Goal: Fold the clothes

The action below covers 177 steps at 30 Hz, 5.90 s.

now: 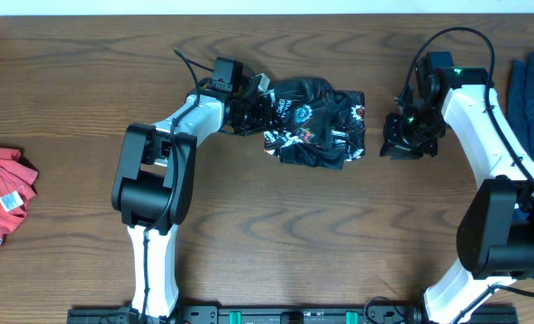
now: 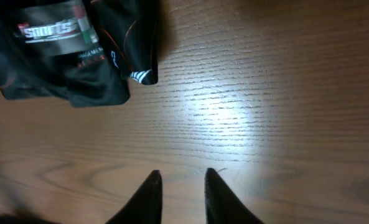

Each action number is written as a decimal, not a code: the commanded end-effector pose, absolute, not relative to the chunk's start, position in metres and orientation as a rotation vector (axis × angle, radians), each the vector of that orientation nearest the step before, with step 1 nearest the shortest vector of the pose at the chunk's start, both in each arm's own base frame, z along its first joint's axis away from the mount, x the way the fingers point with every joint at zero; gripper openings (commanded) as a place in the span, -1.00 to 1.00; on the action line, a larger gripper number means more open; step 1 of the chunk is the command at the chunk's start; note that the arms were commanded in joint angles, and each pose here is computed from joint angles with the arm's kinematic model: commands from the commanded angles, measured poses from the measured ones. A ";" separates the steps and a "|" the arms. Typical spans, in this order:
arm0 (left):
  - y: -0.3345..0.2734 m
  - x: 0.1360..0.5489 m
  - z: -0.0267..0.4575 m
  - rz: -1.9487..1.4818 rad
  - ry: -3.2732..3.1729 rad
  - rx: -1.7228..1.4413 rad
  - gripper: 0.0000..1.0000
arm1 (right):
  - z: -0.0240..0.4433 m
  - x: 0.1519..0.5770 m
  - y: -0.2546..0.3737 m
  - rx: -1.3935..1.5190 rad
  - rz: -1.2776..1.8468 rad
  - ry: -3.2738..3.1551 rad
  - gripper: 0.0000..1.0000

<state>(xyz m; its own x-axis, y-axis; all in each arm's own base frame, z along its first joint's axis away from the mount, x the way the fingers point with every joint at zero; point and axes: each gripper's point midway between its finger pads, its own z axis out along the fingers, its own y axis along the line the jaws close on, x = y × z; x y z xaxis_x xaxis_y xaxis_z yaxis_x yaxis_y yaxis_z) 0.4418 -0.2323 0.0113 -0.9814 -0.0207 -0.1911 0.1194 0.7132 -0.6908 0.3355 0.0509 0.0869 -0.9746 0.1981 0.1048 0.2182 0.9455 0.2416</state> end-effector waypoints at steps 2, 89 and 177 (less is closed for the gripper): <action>-0.223 0.445 -0.008 -1.053 2.763 0.021 -0.88 | 0.087 0.334 0.055 -0.318 -0.399 -3.015 -0.90; 0.435 0.327 0.245 -0.090 1.800 -1.069 -0.89 | 0.090 0.312 0.082 -0.260 -0.402 -2.933 -0.97; 0.438 0.312 0.159 -0.503 1.753 -1.543 0.43 | 0.092 0.300 0.138 -0.065 -0.449 -2.925 -0.97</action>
<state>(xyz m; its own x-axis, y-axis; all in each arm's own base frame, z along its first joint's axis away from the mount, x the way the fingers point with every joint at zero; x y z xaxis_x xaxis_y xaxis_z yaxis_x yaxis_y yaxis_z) 0.3109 0.4413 0.1666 -0.0196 -0.9452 -0.3260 -0.6906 0.2486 -0.6792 0.3021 0.1319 0.0912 -0.9834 0.0188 0.1804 0.0705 0.9560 0.2847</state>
